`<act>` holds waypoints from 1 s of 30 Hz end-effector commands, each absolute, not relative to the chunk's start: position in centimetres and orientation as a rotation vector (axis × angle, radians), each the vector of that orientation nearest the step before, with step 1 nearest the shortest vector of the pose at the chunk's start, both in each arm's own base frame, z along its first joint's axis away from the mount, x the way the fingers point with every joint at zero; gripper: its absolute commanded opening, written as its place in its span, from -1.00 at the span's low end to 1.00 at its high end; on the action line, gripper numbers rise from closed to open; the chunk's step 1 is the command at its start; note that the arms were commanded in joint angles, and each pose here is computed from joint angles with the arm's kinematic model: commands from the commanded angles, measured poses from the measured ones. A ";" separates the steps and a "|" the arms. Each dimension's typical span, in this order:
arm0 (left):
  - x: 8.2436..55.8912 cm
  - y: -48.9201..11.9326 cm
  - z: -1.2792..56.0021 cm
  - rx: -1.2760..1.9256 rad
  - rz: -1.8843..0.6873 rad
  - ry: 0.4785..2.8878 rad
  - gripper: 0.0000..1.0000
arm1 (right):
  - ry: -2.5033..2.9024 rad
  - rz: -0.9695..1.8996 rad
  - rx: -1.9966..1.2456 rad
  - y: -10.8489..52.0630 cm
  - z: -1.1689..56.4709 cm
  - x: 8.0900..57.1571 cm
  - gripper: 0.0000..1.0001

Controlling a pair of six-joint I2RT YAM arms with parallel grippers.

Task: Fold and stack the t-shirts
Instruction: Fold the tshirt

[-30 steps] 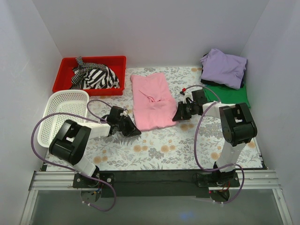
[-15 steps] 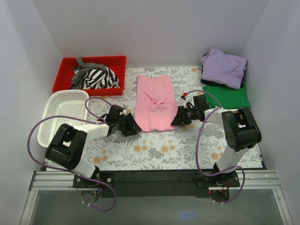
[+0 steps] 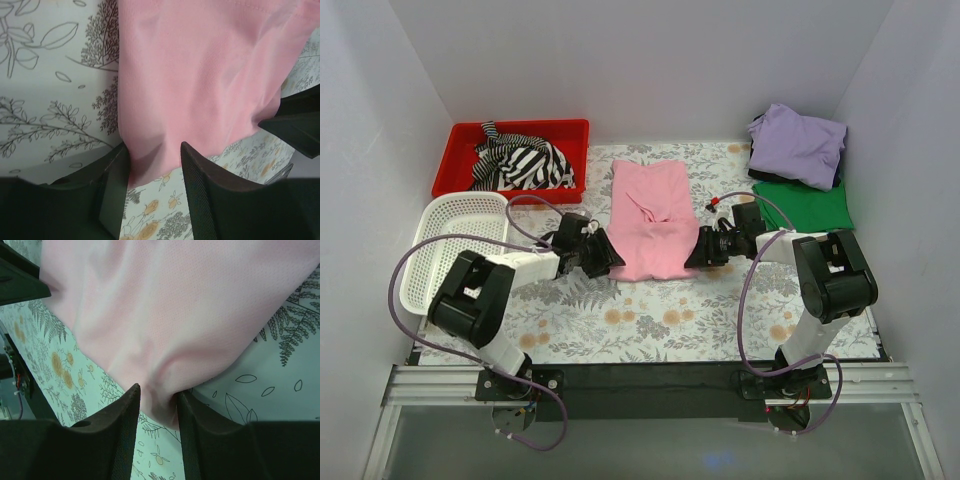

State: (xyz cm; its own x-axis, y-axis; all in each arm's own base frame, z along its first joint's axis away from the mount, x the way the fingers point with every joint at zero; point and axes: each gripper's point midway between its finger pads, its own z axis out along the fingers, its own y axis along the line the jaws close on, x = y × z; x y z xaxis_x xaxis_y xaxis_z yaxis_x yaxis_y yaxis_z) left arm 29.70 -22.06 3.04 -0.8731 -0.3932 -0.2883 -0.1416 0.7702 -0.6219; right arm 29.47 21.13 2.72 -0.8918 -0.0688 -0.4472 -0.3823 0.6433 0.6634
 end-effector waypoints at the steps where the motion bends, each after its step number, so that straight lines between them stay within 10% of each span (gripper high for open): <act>1: 28.7 -19.8 -1.3 -0.427 -0.648 2.673 -0.15 | 2.546 1.021 -0.333 20.0 0.9 29.6 -0.15; 4: 28.7 -20.1 -1.4 -0.417 -0.661 2.678 -0.75 | 2.559 0.999 -0.308 19.6 0.8 29.3 -0.15; 7: 28.5 -20.0 -0.7 -0.409 -0.673 2.661 -0.92 | 2.576 1.006 -0.284 19.6 0.7 28.6 -0.10; 13: 27.6 -19.4 -0.2 -0.389 -0.668 2.649 -0.95 | 2.572 0.840 -0.205 17.6 1.0 28.9 0.46; 30: 27.0 -19.8 0.6 -0.370 -0.722 2.644 -0.99 | 2.594 0.898 -0.026 17.8 -0.2 26.7 0.43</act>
State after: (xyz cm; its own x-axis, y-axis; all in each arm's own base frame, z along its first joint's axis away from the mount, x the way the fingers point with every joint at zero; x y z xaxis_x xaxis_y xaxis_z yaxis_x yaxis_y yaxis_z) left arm 29.26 -21.29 2.10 -0.8741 -0.3711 -0.3136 -0.1239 0.7943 -0.5947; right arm 30.51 18.71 3.52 -0.8458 0.1047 -0.5231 -0.2692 0.7628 0.5879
